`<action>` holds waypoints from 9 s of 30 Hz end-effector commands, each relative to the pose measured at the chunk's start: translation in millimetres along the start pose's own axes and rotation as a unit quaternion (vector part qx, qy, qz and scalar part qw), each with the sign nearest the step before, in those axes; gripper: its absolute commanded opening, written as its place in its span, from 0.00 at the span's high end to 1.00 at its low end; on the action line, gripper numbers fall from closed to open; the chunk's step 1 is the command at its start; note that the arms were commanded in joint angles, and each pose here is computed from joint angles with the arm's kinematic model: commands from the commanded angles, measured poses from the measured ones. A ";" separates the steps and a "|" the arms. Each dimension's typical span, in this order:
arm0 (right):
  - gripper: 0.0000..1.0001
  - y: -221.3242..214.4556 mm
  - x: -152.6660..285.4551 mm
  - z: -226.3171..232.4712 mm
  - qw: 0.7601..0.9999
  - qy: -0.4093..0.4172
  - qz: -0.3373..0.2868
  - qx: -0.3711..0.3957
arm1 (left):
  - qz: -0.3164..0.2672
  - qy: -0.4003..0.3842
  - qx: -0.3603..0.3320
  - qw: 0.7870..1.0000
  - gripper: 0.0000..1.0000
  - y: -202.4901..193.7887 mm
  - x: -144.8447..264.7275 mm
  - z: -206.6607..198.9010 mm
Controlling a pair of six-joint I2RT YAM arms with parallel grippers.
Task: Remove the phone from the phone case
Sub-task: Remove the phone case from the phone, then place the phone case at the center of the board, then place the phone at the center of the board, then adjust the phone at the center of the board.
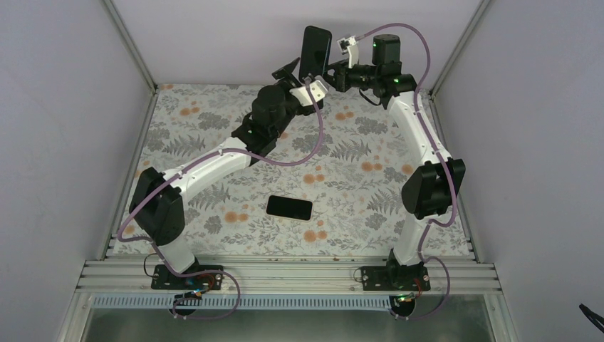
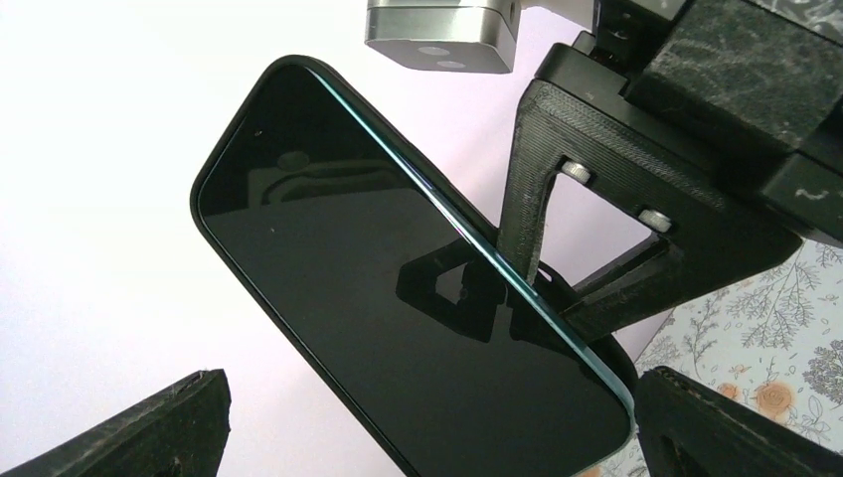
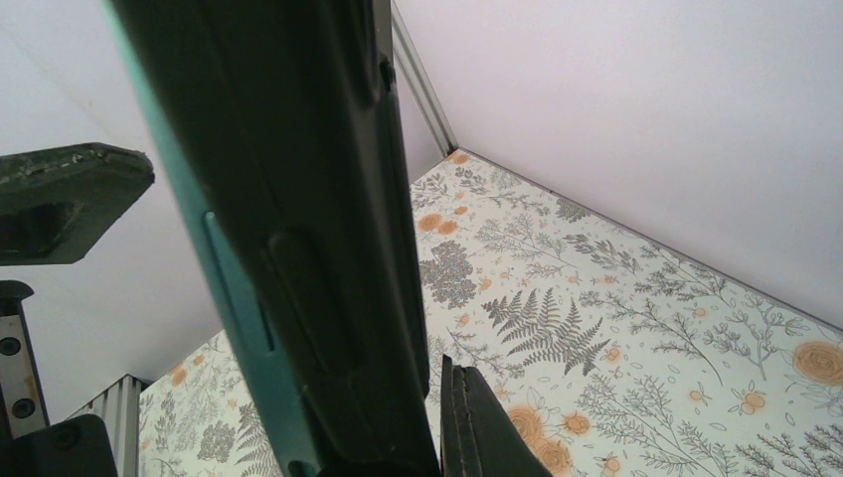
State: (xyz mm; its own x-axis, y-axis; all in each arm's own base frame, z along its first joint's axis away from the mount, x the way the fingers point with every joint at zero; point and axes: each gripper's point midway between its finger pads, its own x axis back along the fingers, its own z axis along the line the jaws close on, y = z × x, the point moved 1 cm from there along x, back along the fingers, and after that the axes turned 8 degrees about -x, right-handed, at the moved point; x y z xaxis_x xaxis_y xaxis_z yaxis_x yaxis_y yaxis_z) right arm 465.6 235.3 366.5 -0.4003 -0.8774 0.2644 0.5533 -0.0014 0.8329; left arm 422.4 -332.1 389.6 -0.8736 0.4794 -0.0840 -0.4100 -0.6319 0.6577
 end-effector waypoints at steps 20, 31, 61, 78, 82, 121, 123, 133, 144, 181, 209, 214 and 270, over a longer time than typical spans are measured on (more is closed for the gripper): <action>0.97 26.3 12.1 36.2 0.998 0.033 -0.034 0.043 | 0.008 -0.001 -0.003 1.000 0.00 -6.4 -8.6 -7.1; 0.97 26.4 17.7 44.4 0.997 0.038 -0.037 0.047 | 0.019 0.032 0.001 0.999 0.00 -8.7 -13.2 3.0; 0.97 23.6 18.4 46.2 0.997 0.042 -0.035 0.048 | 0.020 0.088 0.004 0.996 0.05 -6.3 -7.5 31.3; 0.97 -3.9 18.6 59.0 0.996 0.084 0.010 0.030 | 0.014 0.404 -0.142 0.904 0.32 4.0 37.3 96.5; 0.97 -19.6 17.8 60.9 0.993 0.109 0.052 0.016 | -0.006 0.443 -0.164 0.881 0.36 11.4 50.2 101.5; 0.97 -70.5 21.9 -8.2 0.989 -0.029 0.139 0.036 | -0.046 0.472 -0.140 0.869 0.93 17.3 86.1 131.7; 0.97 -71.4 23.0 -10.4 0.989 -0.037 0.141 0.035 | -0.044 0.474 -0.138 0.869 0.95 18.8 91.7 137.3; 0.97 -89.7 30.8 -30.5 0.980 -0.096 0.167 0.039 | -0.062 0.464 -0.116 0.876 0.98 39.7 123.4 157.6; 0.97 -86.5 34.3 -46.4 0.976 -0.135 0.160 0.058 | -0.051 0.347 -0.096 0.931 0.98 35.9 113.1 136.1; 0.76 -296.5 107.1 -194.0 0.865 -0.273 0.399 -0.136 | 0.267 -0.180 -0.241 0.915 0.85 -251.3 202.8 -132.5; 0.00 -346.4 -5.9 6.8 0.836 -0.104 0.479 0.248 | 0.234 -0.291 0.053 0.926 0.00 -161.9 216.0 -34.6; 0.00 -372.2 -34.4 27.0 0.830 -0.064 0.486 0.267 | 0.261 -0.246 0.070 0.931 0.00 -184.0 224.8 -14.0; 0.96 -399.6 10.6 -40.9 0.794 -0.166 0.542 0.221 | 0.276 -0.157 0.124 0.940 0.00 -202.5 241.1 16.9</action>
State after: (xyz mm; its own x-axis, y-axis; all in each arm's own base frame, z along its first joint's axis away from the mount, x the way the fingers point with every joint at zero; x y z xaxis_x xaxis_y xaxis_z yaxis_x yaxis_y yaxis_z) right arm 290.4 249.1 23.4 -0.1249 -0.1639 0.9785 0.3661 0.9090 0.1990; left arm 297.4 -75.5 238.8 -0.7897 0.2769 0.5474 0.2140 -0.7119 0.6689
